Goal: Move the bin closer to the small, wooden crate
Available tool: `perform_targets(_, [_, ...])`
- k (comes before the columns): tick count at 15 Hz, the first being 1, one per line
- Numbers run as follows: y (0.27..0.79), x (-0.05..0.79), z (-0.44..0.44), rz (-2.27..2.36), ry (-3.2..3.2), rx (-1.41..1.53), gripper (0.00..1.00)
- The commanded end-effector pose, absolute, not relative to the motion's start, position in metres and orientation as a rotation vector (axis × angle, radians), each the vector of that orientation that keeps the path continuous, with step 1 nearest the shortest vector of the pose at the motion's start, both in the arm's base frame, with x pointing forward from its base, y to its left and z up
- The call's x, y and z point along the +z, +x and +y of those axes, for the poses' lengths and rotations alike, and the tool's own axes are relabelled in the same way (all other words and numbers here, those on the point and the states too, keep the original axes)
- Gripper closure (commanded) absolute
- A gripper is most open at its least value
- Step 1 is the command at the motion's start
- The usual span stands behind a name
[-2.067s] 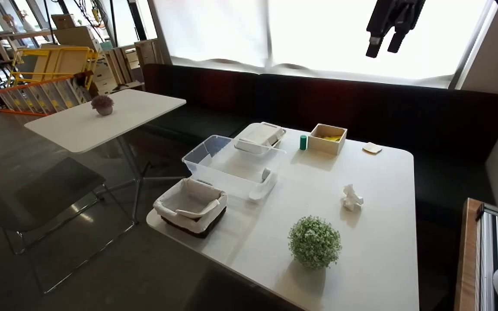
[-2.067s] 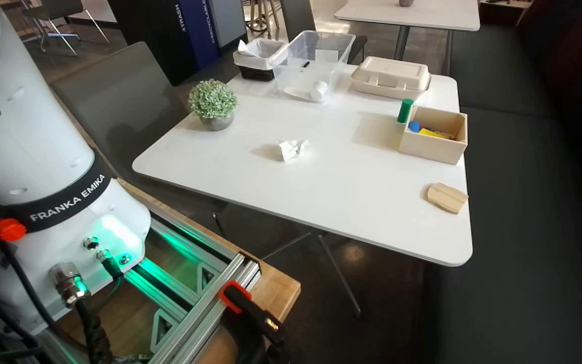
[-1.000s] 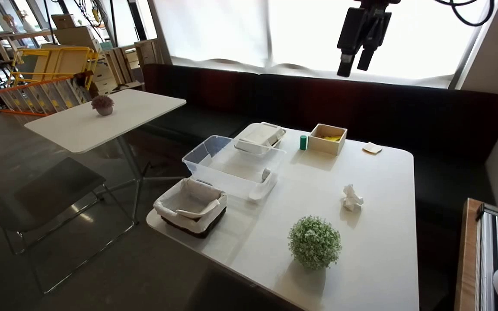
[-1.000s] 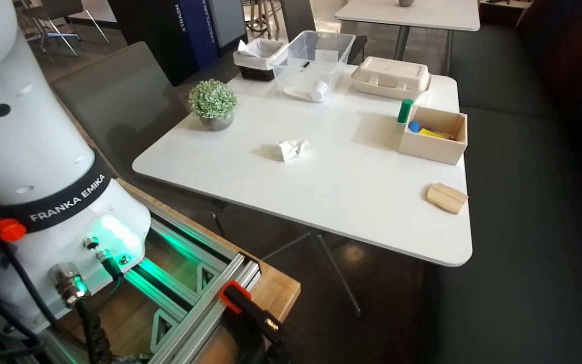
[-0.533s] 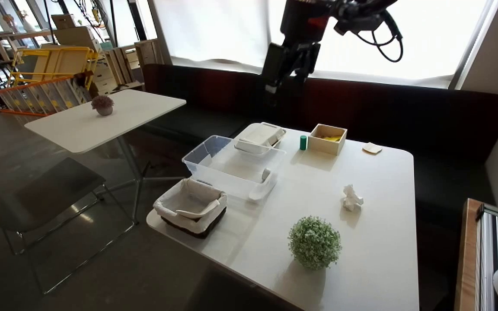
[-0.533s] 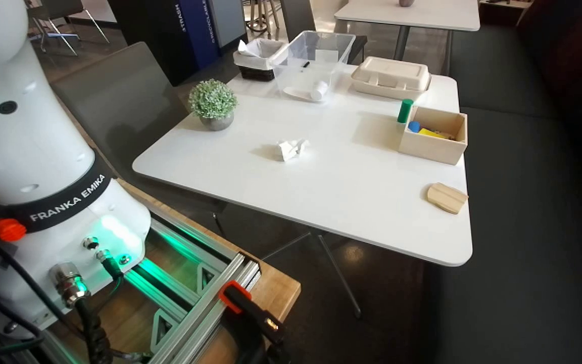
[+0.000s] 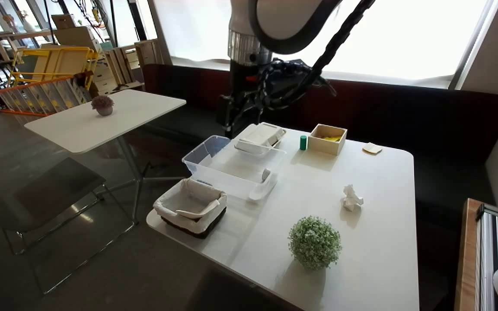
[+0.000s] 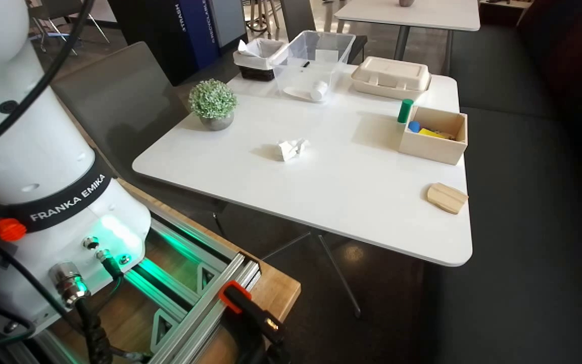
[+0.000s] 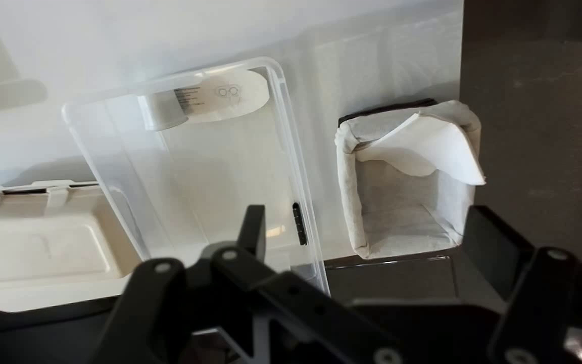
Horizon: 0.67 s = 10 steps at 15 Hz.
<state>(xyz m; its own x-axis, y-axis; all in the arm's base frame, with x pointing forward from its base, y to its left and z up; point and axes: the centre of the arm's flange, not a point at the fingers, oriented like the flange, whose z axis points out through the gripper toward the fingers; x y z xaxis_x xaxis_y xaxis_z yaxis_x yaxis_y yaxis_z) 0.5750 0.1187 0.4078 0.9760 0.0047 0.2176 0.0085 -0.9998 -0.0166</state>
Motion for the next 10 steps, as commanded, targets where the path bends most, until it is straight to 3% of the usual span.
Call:
perform_targets(1, [0.626,0.372,0.149,-0.065,-3.131,-0.27,0.0])
perform_targets(10, [0.669,0.307,0.18,-0.289,-3.139,-0.211,0.0])
